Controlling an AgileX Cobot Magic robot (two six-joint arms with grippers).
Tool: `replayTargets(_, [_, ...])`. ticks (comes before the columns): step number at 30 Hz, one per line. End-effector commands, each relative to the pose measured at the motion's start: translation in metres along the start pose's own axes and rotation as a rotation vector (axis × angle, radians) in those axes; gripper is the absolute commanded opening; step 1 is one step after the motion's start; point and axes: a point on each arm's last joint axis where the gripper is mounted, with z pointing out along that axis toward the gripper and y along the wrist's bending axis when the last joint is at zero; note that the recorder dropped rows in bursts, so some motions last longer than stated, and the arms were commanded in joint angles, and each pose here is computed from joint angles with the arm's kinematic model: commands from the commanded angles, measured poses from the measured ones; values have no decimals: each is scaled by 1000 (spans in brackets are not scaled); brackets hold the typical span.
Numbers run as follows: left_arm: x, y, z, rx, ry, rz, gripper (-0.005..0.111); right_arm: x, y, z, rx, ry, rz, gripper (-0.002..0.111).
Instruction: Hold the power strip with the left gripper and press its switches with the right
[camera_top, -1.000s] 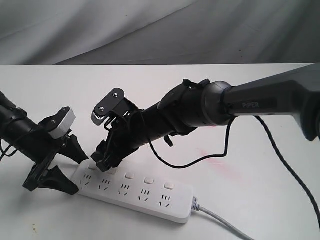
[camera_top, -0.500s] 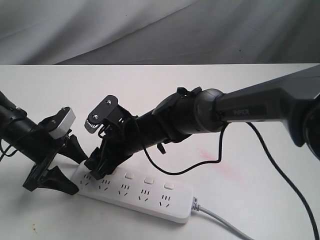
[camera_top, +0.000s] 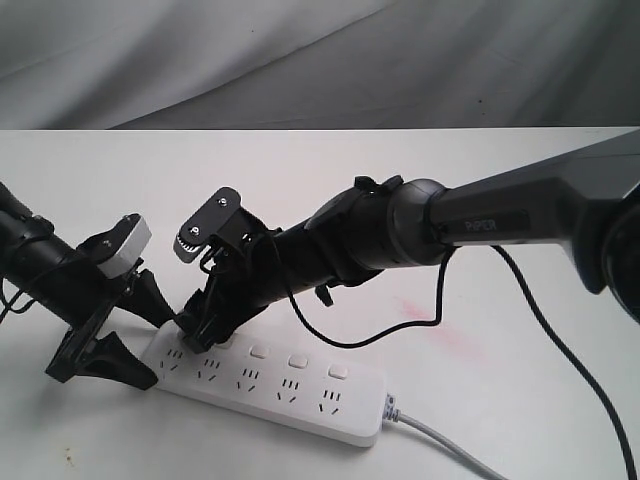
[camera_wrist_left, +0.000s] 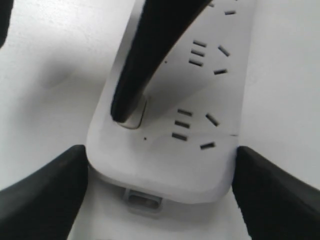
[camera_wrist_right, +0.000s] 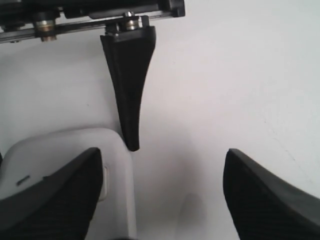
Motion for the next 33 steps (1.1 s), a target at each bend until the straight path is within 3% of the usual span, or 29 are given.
replayTargets(1, [8, 0, 5, -2, 55, -5, 64, 0, 1, 2, -7, 0, -10, 63])
replayTargets(33, [8, 0, 5, -2, 55, -5, 64, 31, -3, 21, 13, 141, -35, 63])
